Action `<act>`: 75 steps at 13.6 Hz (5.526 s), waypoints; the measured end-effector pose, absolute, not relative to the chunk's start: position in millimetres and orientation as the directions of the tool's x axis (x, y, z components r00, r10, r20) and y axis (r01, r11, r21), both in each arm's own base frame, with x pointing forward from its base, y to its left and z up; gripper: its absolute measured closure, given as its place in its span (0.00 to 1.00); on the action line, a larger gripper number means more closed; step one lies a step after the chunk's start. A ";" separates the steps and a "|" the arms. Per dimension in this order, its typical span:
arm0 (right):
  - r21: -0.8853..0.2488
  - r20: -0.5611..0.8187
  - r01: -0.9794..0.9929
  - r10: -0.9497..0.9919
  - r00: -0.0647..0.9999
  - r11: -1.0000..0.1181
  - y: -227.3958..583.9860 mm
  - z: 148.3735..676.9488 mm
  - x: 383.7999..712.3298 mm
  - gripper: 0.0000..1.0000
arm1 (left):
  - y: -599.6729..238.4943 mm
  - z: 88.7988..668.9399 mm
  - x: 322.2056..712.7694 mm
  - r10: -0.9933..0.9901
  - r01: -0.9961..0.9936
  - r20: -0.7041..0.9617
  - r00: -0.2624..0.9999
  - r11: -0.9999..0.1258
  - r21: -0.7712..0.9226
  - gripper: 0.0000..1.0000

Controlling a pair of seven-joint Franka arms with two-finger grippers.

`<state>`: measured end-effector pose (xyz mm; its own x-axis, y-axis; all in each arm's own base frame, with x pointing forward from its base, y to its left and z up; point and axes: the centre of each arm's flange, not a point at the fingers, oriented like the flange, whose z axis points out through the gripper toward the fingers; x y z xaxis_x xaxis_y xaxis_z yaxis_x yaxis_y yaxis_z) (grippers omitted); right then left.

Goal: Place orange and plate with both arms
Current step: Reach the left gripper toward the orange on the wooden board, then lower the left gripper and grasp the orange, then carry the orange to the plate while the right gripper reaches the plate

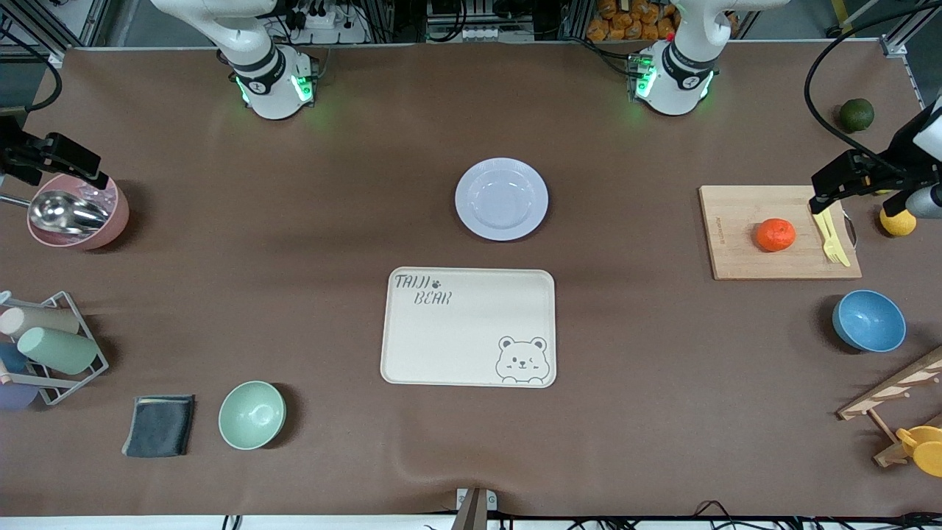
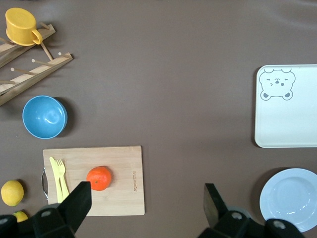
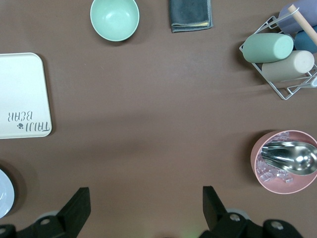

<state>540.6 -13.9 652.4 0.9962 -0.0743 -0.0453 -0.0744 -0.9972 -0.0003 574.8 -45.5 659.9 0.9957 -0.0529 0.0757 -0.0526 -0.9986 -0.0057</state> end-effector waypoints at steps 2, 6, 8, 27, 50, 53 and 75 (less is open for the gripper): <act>0.000 -0.045 -0.074 -0.074 0.996 -0.997 -13.7 652.4 540.6 0.00 | -47.7 659.7 574.5 -0.057 -0.056 0.074 0.996 -0.998 -0.006 0.00; 0.000 -0.044 -0.074 -0.074 0.996 -0.997 -13.4 652.8 540.6 0.00 | -55.1 641.9 582.3 -0.069 -0.069 0.040 0.997 -0.998 -0.004 0.00; 0.000 -0.042 -0.074 -0.074 0.996 -0.997 -13.6 653.9 540.6 0.00 | -89.2 611.4 594.0 -0.109 -0.109 -0.001 0.994 -0.994 0.001 0.00; -0.001 -0.039 -0.073 -0.073 0.997 -0.997 -12.6 655.3 540.6 0.00 | -101.8 429.0 611.3 0.122 0.112 -0.148 0.982 -0.991 -0.070 0.00; -0.001 -0.041 -0.068 -0.068 0.997 -0.998 -10.0 654.6 541.0 0.00 | 150.2 219.9 468.2 0.071 0.042 -0.235 0.969 -0.991 -0.126 0.00; 0.000 -0.041 -0.067 -0.067 0.997 -0.998 -9.6 654.5 541.0 0.00 | 159.6 203.1 463.4 0.087 0.060 -0.244 0.966 -0.992 -0.113 0.00; -0.221 -0.313 0.110 0.177 0.933 -0.969 176.7 455.4 593.0 0.00 | -315.6 330.3 475.7 0.222 0.227 -0.063 0.973 -0.970 0.083 0.28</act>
<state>593.0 176.7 455.4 0.9331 0.1770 -0.3131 0.1096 -0.9691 -0.2211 475.7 -315.6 330.3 0.9730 0.2223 -0.0628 0.2271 -0.9703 0.0831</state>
